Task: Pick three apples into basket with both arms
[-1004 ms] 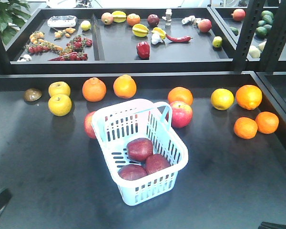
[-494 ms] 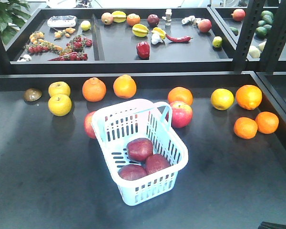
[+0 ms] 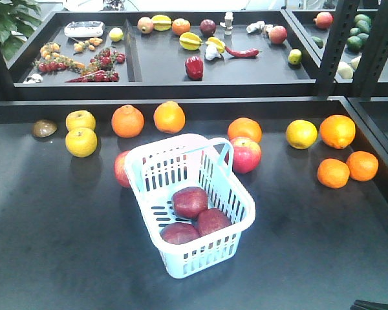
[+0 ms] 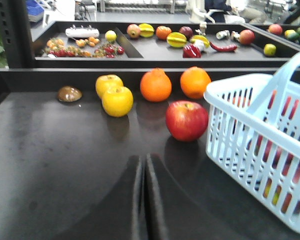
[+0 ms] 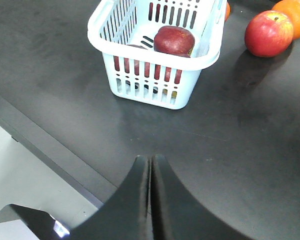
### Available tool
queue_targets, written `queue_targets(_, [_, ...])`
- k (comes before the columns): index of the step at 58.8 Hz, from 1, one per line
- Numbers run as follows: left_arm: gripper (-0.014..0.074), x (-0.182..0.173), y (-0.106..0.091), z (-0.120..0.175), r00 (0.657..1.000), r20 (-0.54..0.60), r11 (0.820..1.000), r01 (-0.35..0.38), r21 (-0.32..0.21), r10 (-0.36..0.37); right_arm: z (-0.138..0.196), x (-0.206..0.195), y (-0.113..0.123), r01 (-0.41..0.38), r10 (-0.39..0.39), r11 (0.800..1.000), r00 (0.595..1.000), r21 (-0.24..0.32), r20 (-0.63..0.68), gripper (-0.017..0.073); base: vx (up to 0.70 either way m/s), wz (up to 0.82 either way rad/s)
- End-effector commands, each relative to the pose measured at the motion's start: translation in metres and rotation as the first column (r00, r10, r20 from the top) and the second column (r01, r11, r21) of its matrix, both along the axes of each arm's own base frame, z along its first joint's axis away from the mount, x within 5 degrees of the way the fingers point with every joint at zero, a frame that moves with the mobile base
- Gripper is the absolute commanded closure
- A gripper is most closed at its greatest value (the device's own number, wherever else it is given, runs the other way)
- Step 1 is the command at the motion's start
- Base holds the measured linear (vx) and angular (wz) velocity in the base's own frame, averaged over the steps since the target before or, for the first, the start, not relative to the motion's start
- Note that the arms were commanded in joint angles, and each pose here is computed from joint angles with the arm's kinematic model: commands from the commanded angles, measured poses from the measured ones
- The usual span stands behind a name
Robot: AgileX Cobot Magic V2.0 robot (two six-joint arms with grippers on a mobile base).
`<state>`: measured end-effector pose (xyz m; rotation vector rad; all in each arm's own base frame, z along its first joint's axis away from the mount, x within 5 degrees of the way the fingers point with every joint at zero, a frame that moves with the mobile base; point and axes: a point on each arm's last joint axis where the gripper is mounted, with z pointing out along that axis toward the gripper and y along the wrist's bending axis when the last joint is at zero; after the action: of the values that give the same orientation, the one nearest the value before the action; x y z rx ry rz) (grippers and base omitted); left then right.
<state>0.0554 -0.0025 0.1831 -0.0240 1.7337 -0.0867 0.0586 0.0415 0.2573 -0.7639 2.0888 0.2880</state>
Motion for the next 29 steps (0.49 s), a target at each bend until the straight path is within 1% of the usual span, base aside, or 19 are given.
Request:
queue_targets(1, [0.0600, -0.0011, 0.0001, 0.0171, 0.992, 0.126, 0.999, -0.002, -0.032, 0.006, 0.0123, 0.0042, 0.0008, 0.016, -0.018, 0.999, 0.997, 0.038, 0.072, 0.0564, 0.00, 0.00])
queue_targets(8, [0.0600, -0.0010, 0.0001, 0.0176, 0.991, 0.130, 0.999, -0.002, -0.046, 0.008, 0.0123, 0.0042, 0.0008, 0.016, -0.018, 0.999, 0.997, 0.038, 0.072, 0.0564, 0.00, 0.00])
queue_targets(14, [0.0600, -0.0010, 0.0001, 0.0212, 0.986, 0.167, 0.996, -0.001, -0.088, 0.016, 0.0123, 0.0042, 0.0008, 0.016, -0.018, 0.999, 0.997, 0.038, 0.072, 0.0564, 0.00, 0.00])
queue_targets(17, [0.0600, -0.0010, 0.0001, 0.0233, 0.982, 0.190, 0.996, 0.001, -0.092, 0.017, 0.0123, 0.0042, 0.0008, 0.016, -0.018, 0.999, 0.997, 0.038, 0.072, 0.0564, 0.00, 0.00])
queue_targets(26, [0.0600, -0.0011, 0.0004, 0.0246, 0.979, 0.206, 0.998, -0.002, -0.057, 0.013, 0.0123, 0.0042, 0.0008, 0.016, -0.018, 0.999, 0.997, 0.038, 0.072, 0.0564, 0.00, 0.00])
queue_targets(29, [0.0600, -0.0011, 0.0006, 0.0245, 0.978, 0.206, 0.999, -0.005, -0.032, 0.012, 0.0123, 0.0042, 0.0008, 0.016, -0.018, 0.999, 0.997, 0.038, 0.072, 0.0564, 0.00, 0.00])
